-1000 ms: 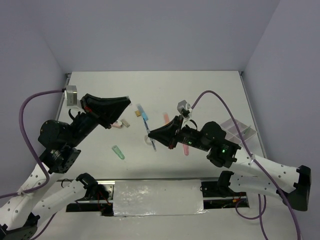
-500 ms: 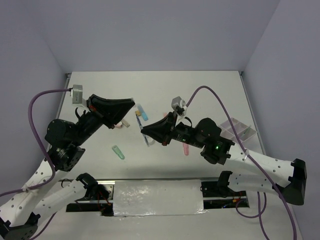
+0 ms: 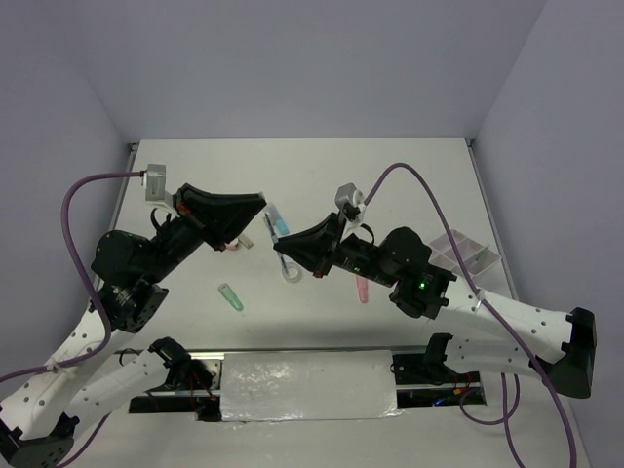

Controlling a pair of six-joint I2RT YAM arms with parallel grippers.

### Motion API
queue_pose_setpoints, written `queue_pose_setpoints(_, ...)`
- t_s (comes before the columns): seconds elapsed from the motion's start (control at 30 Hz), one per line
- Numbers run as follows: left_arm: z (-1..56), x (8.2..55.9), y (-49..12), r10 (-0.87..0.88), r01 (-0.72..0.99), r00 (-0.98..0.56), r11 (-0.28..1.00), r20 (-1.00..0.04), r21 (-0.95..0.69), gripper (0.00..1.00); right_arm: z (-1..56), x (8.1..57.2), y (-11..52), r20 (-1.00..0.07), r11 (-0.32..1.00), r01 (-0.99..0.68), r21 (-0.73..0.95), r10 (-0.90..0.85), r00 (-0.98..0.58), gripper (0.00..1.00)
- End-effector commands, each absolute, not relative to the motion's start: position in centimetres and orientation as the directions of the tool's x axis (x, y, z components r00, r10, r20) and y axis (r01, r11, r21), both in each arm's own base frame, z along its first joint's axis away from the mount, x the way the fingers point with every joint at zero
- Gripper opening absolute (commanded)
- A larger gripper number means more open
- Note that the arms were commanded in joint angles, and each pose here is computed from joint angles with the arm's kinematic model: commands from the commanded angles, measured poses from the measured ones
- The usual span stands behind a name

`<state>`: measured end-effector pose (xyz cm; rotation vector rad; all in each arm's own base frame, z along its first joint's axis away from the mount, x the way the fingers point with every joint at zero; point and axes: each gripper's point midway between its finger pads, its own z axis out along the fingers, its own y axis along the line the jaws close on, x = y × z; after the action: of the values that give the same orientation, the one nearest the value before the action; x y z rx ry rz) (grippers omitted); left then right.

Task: Sort the stationery into containers
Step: Close the pen cap on the pen.

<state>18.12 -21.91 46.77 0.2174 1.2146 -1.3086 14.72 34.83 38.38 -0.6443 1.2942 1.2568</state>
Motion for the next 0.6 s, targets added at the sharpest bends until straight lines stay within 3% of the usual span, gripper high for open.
queue_pose_setpoints(0.0, 47.95, 17.45, -21.97, -0.625, 0.839, -0.187, 0.3, -0.758, -0.454, 0.0, 41.83, 14.53, 34.29, -0.914, 0.267, -0.933, 0.242, 0.384, -0.128, 0.0)
queue_pose_setpoints(0.57, 47.03, 18.24, -21.98, -0.624, 0.82, -0.187, 0.326, -0.759, -0.47, 0.0, 41.62, 14.33, 33.7, -0.913, 0.273, -0.93, 0.247, 0.387, -0.129, 0.0)
